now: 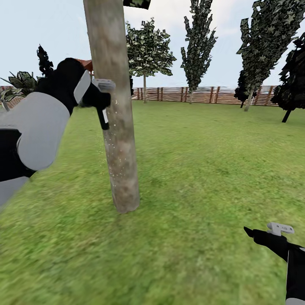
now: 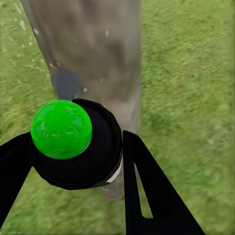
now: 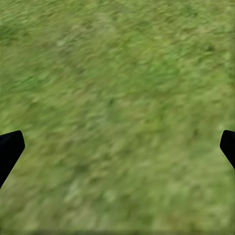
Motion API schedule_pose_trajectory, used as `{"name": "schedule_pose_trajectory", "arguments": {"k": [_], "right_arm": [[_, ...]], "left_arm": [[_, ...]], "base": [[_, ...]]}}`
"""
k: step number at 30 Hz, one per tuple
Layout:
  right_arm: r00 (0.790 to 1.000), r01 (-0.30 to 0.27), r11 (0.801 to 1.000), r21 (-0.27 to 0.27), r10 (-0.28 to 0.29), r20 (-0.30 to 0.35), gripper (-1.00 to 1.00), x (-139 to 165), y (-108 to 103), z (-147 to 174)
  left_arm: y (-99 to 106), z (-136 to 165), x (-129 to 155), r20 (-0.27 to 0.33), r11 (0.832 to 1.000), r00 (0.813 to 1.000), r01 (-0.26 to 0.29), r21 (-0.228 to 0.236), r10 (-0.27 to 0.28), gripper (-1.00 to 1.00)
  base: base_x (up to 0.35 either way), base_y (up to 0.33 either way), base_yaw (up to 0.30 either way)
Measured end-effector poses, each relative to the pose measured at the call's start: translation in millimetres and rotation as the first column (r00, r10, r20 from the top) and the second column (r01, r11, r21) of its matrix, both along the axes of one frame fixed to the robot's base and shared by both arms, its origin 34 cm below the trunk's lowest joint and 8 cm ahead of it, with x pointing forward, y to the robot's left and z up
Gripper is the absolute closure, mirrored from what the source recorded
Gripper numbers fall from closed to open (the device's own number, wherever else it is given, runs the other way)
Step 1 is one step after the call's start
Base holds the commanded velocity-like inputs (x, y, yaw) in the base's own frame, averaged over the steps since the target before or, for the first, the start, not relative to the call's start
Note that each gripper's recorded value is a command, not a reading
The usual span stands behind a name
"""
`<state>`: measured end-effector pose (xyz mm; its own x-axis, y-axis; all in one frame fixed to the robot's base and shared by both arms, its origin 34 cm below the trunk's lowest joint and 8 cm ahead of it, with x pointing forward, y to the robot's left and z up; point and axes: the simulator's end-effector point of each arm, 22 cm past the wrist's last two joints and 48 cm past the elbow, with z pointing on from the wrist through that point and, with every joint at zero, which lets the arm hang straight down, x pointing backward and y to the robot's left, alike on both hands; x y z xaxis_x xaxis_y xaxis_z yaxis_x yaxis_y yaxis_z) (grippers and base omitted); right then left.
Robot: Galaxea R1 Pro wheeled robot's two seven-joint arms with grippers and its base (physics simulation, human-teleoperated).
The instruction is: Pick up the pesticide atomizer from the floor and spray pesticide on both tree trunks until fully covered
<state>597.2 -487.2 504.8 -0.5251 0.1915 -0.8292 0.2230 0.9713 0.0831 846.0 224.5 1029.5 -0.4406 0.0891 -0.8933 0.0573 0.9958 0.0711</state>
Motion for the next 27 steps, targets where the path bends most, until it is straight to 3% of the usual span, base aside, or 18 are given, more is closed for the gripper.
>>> {"name": "schedule_pose_trajectory", "arguments": {"k": [6,11,20,27], "right_arm": [[1.0,0.0,1.0,0.0,0.0,0.0,-1.0,0,0,0],[1.0,0.0,1.0,0.0,0.0,0.0,-1.0,0,0,0],[1.0,0.0,1.0,0.0,0.0,0.0,-1.0,0,0,0],[1.0,0.0,1.0,0.0,0.0,0.0,-1.0,0,0,0]], "left_arm": [[-1,2,-1,-0.009,1.0,1.0,0.001,0.001,-0.001,1.0],[-2,-33,1,-0.092,1.0,0.996,0.004,0.006,-0.004,1.0],[-2,-70,0,-0.168,1.0,0.986,0.006,0.009,-0.004,1.0],[-3,-133,-5,-0.288,1.0,0.958,0.014,0.014,-0.01,1.0]], "base": [[0.0,0.0,0.0],[0.0,0.0,0.0],[0.0,0.0,0.0],[0.0,0.0,0.0]]}}
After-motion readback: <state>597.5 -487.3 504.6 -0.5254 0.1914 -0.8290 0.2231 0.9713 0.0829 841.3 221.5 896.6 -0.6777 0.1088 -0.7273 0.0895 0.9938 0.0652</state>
